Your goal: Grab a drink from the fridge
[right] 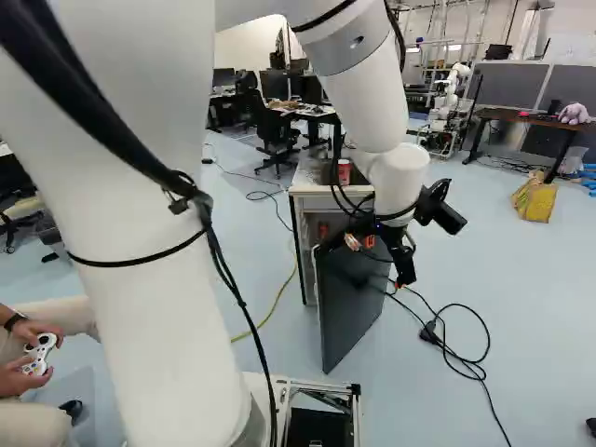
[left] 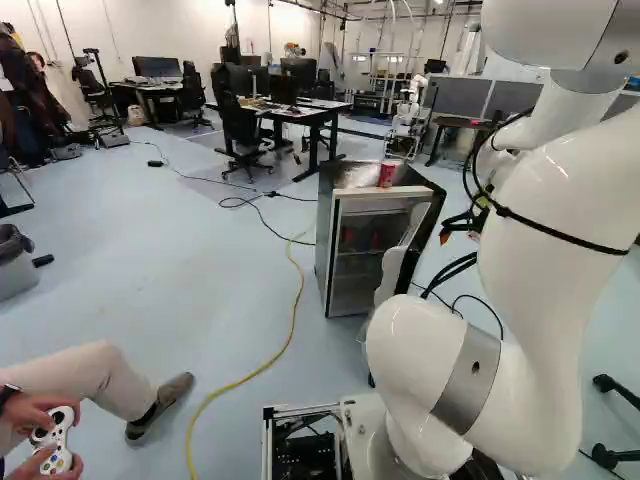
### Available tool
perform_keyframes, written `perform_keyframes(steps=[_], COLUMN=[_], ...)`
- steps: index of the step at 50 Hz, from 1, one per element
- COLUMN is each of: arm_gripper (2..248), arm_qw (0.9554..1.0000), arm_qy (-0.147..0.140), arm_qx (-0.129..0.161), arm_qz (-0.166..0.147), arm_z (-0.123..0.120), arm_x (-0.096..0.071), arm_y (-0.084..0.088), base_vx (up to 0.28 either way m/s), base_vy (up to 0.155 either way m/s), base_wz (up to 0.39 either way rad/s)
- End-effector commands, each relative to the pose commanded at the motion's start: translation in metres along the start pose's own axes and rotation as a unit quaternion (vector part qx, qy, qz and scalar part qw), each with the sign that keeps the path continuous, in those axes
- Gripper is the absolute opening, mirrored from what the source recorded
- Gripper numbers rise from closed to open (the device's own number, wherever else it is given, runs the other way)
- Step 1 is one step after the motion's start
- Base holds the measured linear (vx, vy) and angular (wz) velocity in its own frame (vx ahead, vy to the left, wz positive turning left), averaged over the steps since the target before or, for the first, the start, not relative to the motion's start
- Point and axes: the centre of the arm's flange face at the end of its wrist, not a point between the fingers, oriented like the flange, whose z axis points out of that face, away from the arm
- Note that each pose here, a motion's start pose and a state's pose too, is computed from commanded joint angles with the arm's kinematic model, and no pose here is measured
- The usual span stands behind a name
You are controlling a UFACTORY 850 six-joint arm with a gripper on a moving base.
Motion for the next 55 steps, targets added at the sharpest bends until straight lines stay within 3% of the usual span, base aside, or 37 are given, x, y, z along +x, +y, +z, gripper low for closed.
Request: perform_keyframes(steps=[55], arm_gripper=[247], arm_qw=[0.9954], arm_qy=[0.016], arm_qx=[0.011], arm_qz=[-0.094], arm_z=[0.002], arm_x=[-0.080], arm_y=[-0.050], base_vx=[0.000], base_vy=[0.000], base_wz=[0.000])
